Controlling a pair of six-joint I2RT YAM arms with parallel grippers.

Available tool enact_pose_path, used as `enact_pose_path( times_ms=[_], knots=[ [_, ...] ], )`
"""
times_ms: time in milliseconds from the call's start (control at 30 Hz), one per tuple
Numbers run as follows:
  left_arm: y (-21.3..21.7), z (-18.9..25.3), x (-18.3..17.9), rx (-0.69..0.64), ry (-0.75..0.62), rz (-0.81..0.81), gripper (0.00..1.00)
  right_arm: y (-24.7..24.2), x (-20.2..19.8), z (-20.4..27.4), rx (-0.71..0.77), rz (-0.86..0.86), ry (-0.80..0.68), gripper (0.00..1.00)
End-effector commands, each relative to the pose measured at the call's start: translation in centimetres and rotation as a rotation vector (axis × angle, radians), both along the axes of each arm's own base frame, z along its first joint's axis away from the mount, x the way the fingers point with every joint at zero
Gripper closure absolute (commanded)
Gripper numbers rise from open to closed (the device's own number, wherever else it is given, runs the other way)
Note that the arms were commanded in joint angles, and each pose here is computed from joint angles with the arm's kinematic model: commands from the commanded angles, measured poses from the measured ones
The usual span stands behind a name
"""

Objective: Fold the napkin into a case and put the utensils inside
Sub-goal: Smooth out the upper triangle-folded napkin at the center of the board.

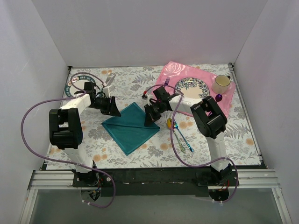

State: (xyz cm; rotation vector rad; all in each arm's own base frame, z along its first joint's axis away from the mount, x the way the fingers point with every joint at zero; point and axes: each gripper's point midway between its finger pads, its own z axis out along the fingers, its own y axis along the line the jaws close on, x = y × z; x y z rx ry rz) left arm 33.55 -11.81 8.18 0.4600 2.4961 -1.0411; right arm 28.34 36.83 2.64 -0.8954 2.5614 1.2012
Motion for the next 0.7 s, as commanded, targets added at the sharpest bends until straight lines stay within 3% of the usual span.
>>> enact_pose_path(
  times_ms=[0,133,433,533,667],
  knots=[
    [3.0,1.0,-0.1,0.019,-0.019,0.061,0.66,-1.1,-2.5,-1.6,-0.059,0.036,0.043,0.87],
    [3.6,1.5,0.8,0.037,-0.061,0.059,0.61,-0.9,-5.5,-1.8,-0.057,0.081,0.109,0.87],
    [1.6,1.7,2.7,-0.009,-0.095,0.004,0.63,0.7,-12.6,2.3,0.066,0.212,0.266,0.84],
    [0.1,1.2,2.7,-0.032,-0.077,-0.012,0.64,1.4,-12.8,4.9,0.168,0.198,0.28,0.8],
    [-1.7,1.2,2.0,-0.051,-0.071,-0.046,0.65,1.9,-8.8,7.8,0.238,0.158,0.14,0.78]
  ],
)
